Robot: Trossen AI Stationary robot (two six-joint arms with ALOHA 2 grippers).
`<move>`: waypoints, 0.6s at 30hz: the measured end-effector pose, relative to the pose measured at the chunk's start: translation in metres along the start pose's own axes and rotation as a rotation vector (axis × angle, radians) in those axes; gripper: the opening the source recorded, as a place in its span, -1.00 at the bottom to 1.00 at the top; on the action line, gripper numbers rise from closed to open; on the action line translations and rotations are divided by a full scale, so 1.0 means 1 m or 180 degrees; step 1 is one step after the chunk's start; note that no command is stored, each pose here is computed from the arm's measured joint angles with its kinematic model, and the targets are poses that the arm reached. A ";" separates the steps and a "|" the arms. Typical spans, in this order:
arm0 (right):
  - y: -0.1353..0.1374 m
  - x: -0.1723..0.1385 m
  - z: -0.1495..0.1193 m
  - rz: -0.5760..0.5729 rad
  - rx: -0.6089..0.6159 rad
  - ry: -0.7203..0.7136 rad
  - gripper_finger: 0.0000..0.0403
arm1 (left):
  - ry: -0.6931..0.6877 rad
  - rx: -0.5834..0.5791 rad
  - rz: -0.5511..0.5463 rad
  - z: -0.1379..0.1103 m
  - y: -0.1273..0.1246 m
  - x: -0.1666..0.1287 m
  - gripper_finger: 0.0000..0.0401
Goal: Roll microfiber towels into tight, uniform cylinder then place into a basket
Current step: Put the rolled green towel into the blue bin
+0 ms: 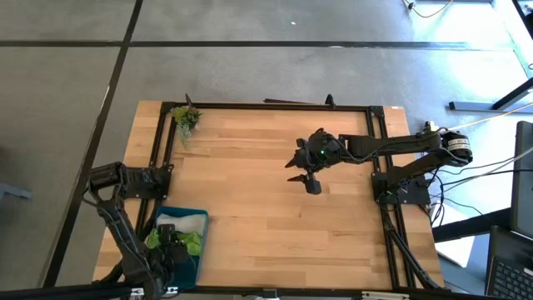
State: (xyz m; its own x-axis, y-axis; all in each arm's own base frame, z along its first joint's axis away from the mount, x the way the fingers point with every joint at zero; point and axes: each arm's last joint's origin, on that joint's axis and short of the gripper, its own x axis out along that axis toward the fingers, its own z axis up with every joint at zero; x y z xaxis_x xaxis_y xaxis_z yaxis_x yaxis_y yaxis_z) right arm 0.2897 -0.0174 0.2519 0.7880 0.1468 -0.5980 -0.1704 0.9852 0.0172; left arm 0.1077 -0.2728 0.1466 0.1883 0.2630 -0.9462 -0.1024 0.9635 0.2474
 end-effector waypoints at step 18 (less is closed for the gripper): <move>0.000 0.000 0.000 0.0000 0.0000 0.0000 0.14 | -0.0001 -0.0070 -0.0048 0.006 0.011 -0.012 0.67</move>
State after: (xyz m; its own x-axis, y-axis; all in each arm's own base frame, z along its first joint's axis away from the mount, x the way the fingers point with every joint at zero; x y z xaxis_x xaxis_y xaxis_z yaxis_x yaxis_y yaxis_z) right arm 0.2897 -0.0174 0.2519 0.7880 0.1467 -0.5980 -0.1703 0.9852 0.0173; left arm 0.1105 -0.2651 0.1622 0.1904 0.2486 -0.9497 -0.1210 0.9660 0.2286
